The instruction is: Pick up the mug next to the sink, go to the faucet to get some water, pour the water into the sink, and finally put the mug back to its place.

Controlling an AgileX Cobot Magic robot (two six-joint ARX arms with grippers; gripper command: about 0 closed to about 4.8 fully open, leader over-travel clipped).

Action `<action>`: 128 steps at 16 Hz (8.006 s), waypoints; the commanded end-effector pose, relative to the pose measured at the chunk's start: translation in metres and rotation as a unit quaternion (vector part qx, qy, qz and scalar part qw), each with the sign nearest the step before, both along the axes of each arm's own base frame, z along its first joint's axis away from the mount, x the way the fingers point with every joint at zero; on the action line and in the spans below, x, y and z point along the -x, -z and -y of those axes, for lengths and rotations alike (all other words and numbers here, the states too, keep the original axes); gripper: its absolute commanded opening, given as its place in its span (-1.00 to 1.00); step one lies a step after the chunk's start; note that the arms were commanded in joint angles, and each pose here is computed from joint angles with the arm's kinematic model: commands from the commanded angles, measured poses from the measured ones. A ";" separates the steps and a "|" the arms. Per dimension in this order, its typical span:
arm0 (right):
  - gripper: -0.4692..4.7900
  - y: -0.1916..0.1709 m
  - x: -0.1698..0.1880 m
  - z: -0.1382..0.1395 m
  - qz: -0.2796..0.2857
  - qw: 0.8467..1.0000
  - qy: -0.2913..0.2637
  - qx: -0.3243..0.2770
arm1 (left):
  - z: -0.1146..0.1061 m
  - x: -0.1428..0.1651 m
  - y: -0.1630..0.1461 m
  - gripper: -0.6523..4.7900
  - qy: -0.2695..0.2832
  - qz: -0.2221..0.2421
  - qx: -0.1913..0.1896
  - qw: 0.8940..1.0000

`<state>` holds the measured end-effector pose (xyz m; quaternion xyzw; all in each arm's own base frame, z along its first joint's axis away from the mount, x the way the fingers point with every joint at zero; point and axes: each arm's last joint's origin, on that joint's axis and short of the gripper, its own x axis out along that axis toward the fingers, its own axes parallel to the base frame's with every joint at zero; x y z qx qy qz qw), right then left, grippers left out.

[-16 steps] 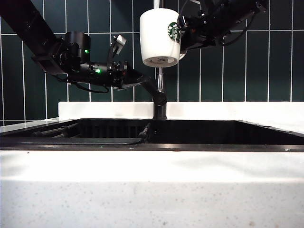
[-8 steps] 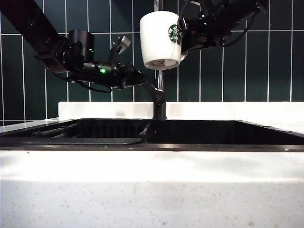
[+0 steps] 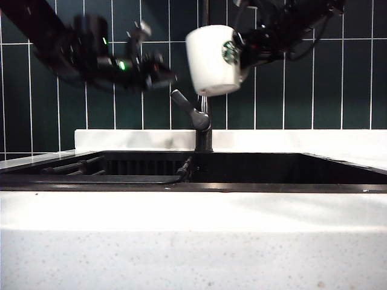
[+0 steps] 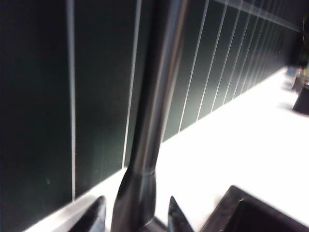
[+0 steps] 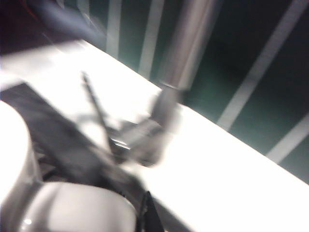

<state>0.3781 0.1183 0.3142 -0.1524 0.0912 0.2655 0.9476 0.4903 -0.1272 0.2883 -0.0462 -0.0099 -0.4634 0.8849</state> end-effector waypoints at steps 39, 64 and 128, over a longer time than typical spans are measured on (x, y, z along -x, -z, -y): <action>-0.83 0.005 0.006 0.004 0.149 0.816 -0.055 0.556 | -0.087 0.362 0.018 -0.78 -0.168 -0.129 -0.059 0.976; -0.83 -0.008 0.016 -0.023 0.128 0.896 0.068 0.419 | -0.089 0.367 0.025 -0.78 -0.178 -0.154 -0.074 0.969; -0.64 0.033 0.178 0.127 -0.058 0.947 0.302 -0.093 | -0.100 0.419 0.025 -0.78 -0.177 -0.130 -0.081 0.972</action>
